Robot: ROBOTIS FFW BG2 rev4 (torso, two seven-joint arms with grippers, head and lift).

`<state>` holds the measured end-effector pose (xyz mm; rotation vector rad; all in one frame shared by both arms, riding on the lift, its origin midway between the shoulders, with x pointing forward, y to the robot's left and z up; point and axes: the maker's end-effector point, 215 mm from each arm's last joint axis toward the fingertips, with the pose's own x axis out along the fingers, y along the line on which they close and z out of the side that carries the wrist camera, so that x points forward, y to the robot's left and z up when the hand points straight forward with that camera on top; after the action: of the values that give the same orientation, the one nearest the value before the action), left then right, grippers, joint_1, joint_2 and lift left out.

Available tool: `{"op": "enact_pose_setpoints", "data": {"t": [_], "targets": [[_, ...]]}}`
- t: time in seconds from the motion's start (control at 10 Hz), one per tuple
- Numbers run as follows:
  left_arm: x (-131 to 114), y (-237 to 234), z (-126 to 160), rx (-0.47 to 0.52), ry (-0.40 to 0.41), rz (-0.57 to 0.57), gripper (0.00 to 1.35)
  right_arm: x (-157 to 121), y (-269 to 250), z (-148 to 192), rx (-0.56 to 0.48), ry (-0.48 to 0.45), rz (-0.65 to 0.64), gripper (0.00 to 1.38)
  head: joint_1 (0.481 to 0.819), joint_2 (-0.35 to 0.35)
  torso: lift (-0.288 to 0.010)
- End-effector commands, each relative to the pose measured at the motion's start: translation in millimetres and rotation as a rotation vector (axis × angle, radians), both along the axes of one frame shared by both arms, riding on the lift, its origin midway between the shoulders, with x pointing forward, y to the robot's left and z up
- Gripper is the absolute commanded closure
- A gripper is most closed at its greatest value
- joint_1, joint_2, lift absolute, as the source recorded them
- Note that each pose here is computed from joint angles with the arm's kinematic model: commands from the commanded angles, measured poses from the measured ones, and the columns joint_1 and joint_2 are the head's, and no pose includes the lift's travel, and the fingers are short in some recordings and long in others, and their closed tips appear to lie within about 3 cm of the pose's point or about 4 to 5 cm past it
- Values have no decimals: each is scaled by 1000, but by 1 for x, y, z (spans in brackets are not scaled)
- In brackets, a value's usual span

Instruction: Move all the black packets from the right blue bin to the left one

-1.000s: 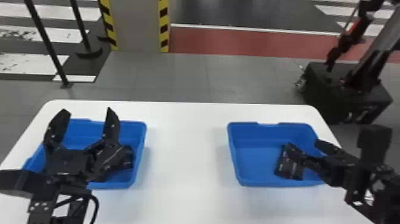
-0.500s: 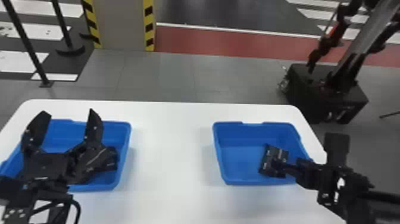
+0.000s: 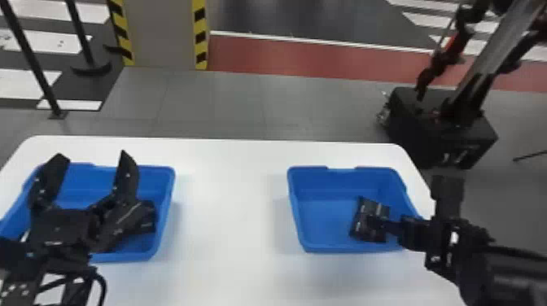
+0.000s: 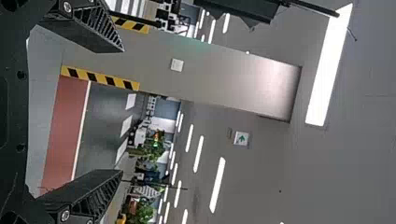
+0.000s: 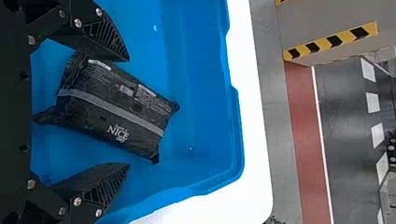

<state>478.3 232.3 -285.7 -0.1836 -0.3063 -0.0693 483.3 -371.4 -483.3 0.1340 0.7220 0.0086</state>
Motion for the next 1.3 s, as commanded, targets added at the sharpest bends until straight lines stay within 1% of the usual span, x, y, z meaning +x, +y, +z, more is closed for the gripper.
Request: {"op": "enact_pose_setpoints", "data": {"t": [0.0,0.2,0.4,0.5,0.6,0.7,0.8,1.0,1.1,1.2], "targets": [[0,-2,-6,-26,17,-12,102,1,0,-10,15,22,-6,240,695,-160,-110],[2,-6,-4,-32,16,-24,102,3,1,-23,39,51,-15,240,695,-163,-110],[2,-6,-8,-34,26,-25,102,6,0,-26,45,58,-19,269,695,-164,-110],[1,-6,-9,-36,28,-25,102,6,2,-30,62,67,-19,469,695,-164,-110],[1,-7,-9,-39,29,-30,102,-1,8,-45,106,111,-19,855,695,-164,-110],[1,-6,-10,-40,31,-29,104,-2,9,-45,104,112,-11,1111,695,-161,-110],[0,-6,-11,-42,31,-31,104,-3,11,-42,102,101,-10,1274,695,-158,-110],[1,-6,-10,-48,29,-29,107,-8,12,-34,85,80,-3,1277,695,-155,-110],[1,-7,-10,-50,29,-30,107,-7,12,-25,74,45,5,1277,695,-154,-110],[1,-7,-6,-51,19,-30,107,-5,22,-6,77,-26,33,1277,695,-154,-110]]}}
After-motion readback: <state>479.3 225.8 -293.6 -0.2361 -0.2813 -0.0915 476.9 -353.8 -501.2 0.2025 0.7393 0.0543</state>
